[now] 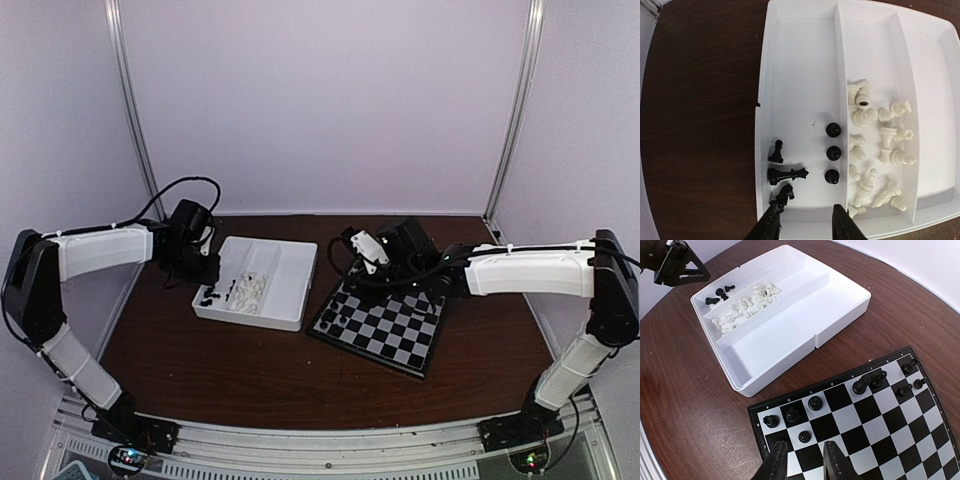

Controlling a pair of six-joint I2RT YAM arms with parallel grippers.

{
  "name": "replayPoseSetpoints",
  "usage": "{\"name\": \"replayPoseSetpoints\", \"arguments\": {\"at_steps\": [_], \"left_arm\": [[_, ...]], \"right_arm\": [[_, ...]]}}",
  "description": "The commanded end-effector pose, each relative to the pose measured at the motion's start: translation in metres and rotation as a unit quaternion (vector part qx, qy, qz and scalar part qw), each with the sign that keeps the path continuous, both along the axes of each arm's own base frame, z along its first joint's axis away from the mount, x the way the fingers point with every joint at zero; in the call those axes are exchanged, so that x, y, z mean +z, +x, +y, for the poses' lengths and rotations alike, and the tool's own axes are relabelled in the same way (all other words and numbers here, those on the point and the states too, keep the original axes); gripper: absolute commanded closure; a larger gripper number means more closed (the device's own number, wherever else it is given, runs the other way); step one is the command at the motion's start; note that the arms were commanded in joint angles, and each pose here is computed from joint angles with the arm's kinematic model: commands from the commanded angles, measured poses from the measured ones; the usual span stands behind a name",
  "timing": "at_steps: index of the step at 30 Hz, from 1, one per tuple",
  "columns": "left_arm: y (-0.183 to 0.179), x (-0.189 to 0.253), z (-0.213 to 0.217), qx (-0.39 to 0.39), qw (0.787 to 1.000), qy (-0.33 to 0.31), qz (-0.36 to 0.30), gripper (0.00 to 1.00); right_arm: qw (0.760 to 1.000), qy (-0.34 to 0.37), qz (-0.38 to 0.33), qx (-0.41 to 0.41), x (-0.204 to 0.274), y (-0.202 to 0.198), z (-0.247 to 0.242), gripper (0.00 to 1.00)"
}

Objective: Set up the chess pieces on the board
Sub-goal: Pick up the chess piece from the storage box.

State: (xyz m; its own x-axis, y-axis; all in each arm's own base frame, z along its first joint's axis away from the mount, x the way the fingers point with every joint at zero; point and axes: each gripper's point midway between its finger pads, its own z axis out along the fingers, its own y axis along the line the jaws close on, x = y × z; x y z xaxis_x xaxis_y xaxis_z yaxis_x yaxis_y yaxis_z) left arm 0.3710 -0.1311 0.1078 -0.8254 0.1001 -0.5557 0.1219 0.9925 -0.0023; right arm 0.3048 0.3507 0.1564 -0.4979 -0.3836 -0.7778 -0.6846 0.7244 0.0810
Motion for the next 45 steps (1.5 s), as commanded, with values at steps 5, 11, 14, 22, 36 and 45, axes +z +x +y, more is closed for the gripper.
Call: {"name": "replayPoseSetpoints", "arguments": {"at_steps": [5, 11, 14, 22, 36, 45], "left_arm": [[0.009, -0.014, 0.009, -0.024, 0.996, 0.017, 0.085, 0.67], [0.019, -0.024, -0.008, -0.05, 0.994, -0.008, 0.1, 0.72], [0.027, -0.023, -0.011, -0.052, 0.995, -0.011, 0.088, 0.72], [0.044, -0.03, -0.032, -0.073, 0.992, -0.042, 0.099, 0.73], [0.062, -0.045, -0.038, -0.073, 0.991, -0.039, 0.109, 0.82], [0.067, -0.053, -0.041, -0.073, 0.99, -0.043, 0.115, 0.85]], "right_arm": [[1.0, 0.005, -0.013, -0.004, 0.011, 0.0, -0.001, 0.73], [1.0, 0.006, -0.011, -0.004, 0.01, 0.0, -0.001, 0.73], [1.0, 0.004, -0.011, -0.004, 0.01, 0.0, -0.002, 0.73], [1.0, 0.003, -0.012, -0.004, 0.011, 0.0, -0.002, 0.73], [1.0, -0.002, -0.013, -0.005, 0.009, 0.0, -0.003, 0.73], [1.0, -0.004, -0.011, -0.004, 0.007, 0.001, -0.002, 0.73]]}}
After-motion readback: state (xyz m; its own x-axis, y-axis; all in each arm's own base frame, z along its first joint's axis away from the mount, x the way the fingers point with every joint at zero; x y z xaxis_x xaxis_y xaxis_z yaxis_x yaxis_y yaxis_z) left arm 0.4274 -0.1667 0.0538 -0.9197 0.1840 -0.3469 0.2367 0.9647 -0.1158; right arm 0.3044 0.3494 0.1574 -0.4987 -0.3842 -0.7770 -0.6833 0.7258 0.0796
